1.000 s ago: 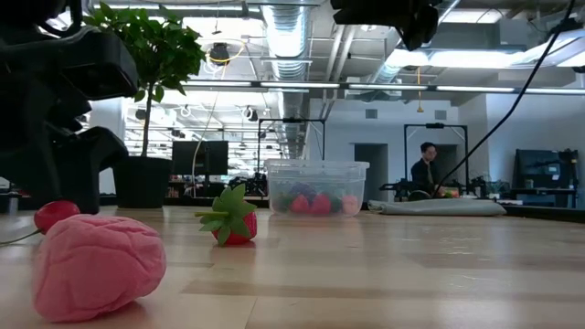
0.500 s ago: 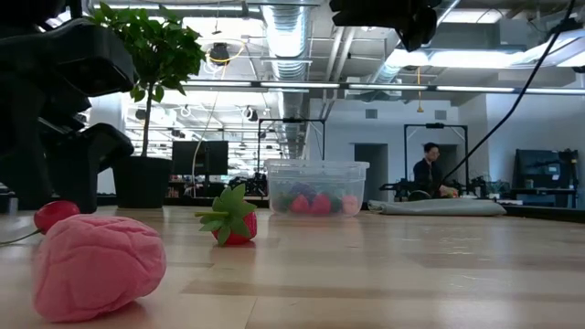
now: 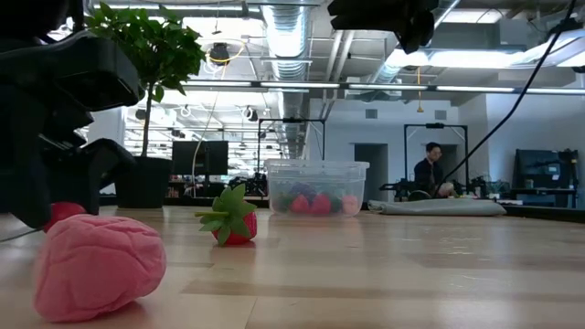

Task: Pick and placing Produce into tupperware
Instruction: Put the cherry into the container

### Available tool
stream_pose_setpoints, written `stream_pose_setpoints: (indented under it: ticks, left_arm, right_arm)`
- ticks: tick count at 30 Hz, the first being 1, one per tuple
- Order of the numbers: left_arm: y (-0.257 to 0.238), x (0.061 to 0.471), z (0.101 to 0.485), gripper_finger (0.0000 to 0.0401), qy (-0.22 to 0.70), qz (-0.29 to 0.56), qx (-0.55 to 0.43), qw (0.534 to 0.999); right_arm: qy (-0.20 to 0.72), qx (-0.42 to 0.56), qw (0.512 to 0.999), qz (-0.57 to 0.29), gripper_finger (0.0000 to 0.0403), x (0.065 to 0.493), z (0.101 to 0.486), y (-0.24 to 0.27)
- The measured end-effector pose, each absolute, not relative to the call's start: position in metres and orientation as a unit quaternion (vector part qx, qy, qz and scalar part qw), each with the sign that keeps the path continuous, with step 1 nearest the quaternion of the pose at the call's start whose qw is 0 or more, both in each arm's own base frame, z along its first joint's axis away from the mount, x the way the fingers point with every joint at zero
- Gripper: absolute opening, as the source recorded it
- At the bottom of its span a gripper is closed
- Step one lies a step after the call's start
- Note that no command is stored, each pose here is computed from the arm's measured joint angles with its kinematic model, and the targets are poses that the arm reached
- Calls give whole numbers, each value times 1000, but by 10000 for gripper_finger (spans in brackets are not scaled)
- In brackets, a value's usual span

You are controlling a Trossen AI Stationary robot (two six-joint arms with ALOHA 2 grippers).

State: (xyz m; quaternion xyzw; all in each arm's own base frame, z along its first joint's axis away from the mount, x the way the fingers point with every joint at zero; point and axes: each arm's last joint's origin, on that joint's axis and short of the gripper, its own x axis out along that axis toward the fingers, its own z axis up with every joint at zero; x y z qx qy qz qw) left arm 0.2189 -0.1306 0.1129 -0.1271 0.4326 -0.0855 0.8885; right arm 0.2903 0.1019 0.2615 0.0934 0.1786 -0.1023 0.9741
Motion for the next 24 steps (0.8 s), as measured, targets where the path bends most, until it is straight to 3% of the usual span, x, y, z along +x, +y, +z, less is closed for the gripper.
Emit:
stream_pose_setpoints:
  ticks: [11,24]
  left_arm:
    - [-130,218,112,191,439,-83,-124,886]
    - [-129,218,112,148,437,-74,-124,888]
  right_arm:
    - [182,92,974,-102,113,290,261,102]
    - [185,90,973,-103,113,290,260,102]
